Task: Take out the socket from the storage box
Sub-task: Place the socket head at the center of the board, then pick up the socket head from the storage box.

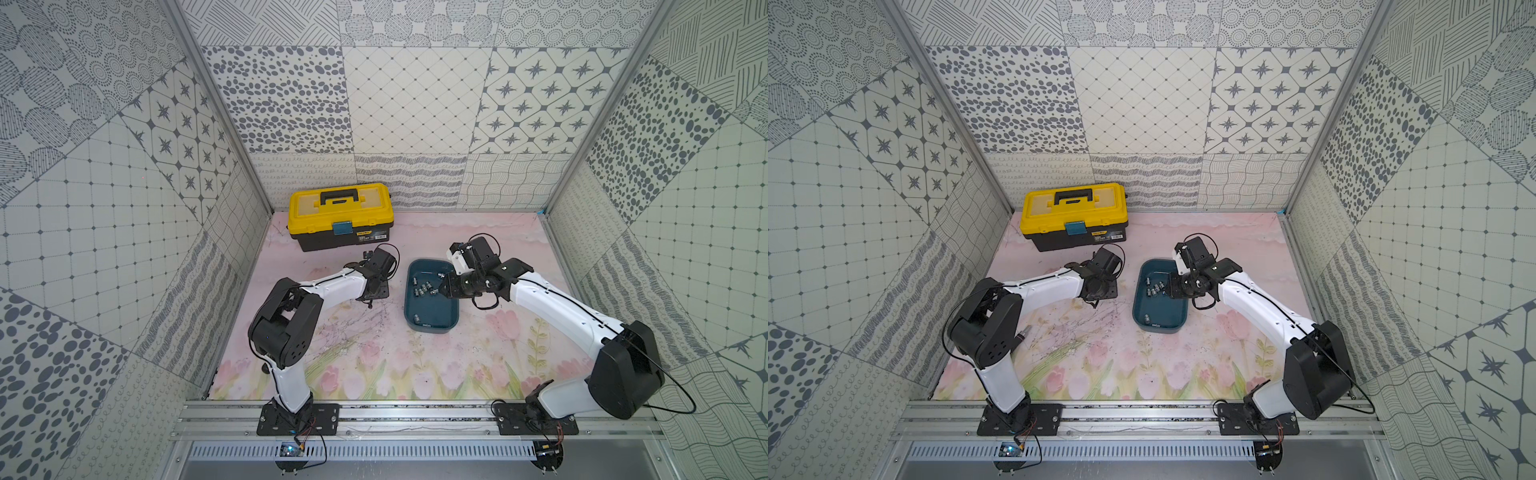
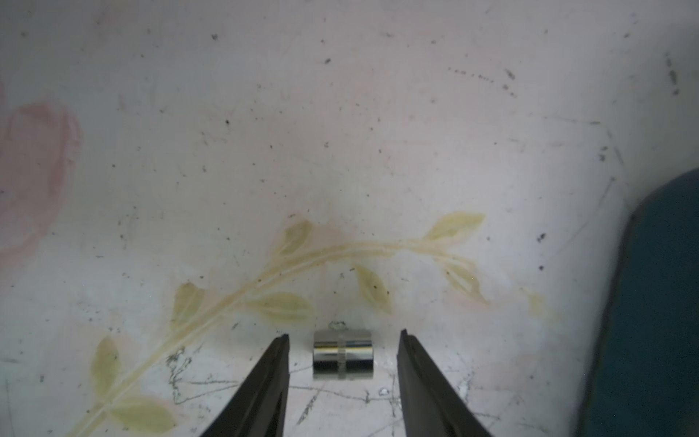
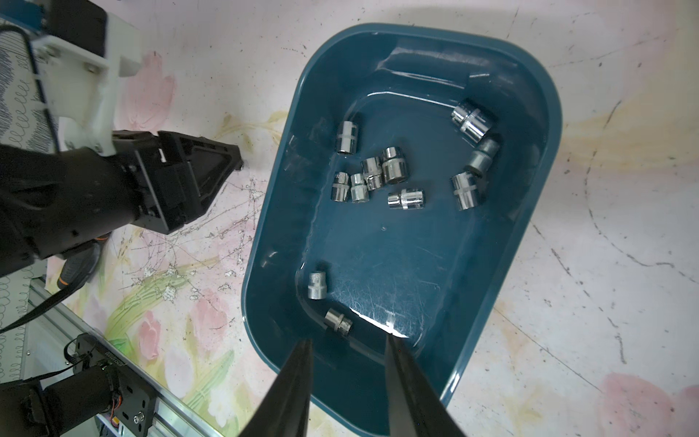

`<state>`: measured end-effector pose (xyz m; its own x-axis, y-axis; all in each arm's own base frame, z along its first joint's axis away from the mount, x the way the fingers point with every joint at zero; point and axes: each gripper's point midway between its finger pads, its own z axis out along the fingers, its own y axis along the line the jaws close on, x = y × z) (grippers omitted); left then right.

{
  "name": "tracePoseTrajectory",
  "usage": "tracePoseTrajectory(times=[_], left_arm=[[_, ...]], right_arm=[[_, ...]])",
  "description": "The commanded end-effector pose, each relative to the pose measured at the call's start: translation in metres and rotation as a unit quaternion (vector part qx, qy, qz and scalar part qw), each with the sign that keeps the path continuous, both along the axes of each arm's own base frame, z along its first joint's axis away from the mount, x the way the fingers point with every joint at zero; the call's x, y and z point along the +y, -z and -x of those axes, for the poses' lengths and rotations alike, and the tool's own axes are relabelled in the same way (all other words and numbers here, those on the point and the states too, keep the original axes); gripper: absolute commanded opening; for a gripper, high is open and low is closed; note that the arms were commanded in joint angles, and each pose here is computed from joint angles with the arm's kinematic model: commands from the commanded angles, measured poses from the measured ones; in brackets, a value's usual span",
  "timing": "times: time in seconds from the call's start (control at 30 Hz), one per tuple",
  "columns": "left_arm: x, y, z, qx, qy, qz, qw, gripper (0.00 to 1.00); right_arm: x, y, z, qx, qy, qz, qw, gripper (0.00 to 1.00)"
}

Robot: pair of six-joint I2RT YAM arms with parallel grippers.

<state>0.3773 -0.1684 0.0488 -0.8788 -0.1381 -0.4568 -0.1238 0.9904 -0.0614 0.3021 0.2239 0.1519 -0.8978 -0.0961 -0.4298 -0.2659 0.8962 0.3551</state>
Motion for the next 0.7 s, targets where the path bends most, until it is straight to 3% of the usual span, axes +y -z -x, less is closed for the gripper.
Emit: tracePoseTrajectory(times=[0.0, 0.4, 0.67], left_arm=[[0.008, -0.027, 0.010, -0.001, 0.005, -0.002, 1.000, 0.54], [0.028, -0.130, 0.026, -0.104, 0.025, 0.026, 0.994, 0.68], [0.034, -0.166, 0.035, -0.152, 0.035, 0.040, 0.987, 0.76]], right_arm=[[0.010, -0.007, -0.014, -0.025, -0.011, 0.000, 1.000, 0.38], [0.020, 0.027, -0.034, -0.026, -0.032, 0.085, 0.996, 0.40], [0.015, 0.058, -0.037, -0.007, -0.037, 0.126, 0.991, 0.47]])
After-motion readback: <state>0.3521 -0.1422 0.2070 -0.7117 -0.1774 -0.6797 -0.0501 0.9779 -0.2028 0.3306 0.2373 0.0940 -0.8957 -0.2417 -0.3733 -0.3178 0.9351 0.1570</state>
